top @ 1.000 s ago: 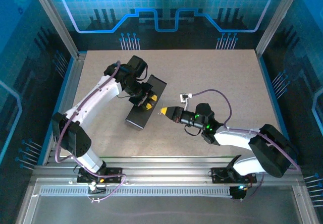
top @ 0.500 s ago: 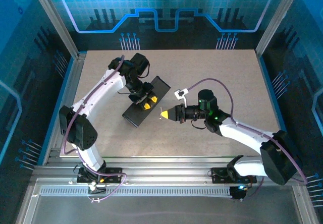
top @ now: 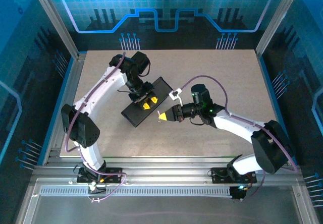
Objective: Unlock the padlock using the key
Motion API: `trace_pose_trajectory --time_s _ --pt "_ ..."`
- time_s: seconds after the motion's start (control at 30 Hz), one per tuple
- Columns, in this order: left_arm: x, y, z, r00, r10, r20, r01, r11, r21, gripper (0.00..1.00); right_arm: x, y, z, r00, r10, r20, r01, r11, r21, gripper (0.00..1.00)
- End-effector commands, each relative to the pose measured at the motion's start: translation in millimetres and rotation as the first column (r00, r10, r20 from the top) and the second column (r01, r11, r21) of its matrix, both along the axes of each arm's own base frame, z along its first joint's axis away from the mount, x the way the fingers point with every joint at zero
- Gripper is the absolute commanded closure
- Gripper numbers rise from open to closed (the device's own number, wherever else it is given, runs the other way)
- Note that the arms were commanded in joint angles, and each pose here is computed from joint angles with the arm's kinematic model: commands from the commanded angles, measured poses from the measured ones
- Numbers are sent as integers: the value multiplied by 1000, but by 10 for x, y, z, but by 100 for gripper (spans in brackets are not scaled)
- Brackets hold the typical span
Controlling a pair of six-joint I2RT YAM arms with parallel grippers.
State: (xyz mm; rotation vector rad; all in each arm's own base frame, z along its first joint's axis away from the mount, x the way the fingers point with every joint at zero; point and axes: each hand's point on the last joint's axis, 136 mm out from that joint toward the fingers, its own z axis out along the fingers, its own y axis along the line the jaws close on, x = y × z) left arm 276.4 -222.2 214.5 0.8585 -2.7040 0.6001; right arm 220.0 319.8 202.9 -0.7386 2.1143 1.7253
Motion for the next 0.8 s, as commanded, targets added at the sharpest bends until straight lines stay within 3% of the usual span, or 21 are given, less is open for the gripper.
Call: trace_pose_trajectory --time_s 0.0,0.77 --pt "-37 -36 178 999 -45 12 46 998 -50 89 37 22 30 999 39 4 -39 999 0 100" --pt "-87 -70 216 984 -170 46 172 983 -55 90 194 107 74 994 109 -4 -109 994 3 100"
